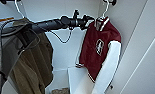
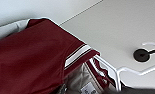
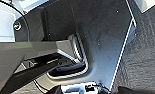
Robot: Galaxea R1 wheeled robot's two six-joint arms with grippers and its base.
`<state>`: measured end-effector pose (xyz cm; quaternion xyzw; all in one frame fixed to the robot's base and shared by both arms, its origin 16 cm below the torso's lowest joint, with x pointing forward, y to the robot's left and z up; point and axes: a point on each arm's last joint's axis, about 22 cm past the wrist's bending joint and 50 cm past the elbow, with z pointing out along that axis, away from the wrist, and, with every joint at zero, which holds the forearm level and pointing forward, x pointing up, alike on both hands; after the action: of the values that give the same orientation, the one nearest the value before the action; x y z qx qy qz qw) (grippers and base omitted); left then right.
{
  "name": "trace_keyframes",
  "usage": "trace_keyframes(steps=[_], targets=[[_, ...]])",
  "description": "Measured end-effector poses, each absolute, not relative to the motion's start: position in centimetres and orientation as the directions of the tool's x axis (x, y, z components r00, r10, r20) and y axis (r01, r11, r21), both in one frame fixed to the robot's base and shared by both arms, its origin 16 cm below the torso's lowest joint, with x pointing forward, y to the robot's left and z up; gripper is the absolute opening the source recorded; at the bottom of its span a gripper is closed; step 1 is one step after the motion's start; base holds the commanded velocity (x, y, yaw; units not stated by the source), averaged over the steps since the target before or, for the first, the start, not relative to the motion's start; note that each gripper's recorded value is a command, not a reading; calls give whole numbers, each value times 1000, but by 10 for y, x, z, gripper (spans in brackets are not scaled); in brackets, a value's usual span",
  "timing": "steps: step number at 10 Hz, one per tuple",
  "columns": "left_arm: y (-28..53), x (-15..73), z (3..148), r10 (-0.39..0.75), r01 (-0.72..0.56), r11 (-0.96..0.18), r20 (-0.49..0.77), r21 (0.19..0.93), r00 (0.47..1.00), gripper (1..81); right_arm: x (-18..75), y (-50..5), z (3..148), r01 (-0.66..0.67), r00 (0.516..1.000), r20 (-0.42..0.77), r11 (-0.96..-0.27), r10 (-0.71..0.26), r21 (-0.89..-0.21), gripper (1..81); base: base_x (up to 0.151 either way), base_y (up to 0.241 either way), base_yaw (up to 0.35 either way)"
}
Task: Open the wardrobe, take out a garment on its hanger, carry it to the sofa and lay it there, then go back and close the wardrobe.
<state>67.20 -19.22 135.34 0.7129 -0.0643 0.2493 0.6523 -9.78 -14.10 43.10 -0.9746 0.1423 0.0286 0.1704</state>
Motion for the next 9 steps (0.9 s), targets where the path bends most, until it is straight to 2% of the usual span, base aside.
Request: trace_keyframes(steps=[4,9], targets=[[-214,662,1384,237,-426,-108,439,898,866,811,-98,-141,431,-297,955,-103,-899,-278,-323,811,0,0,0],[-263,647,1388,186,-419,-51,420,907,888,811,-120,-137,435,-380,925,-111,-872,-364,-309,811,0,0,0]])
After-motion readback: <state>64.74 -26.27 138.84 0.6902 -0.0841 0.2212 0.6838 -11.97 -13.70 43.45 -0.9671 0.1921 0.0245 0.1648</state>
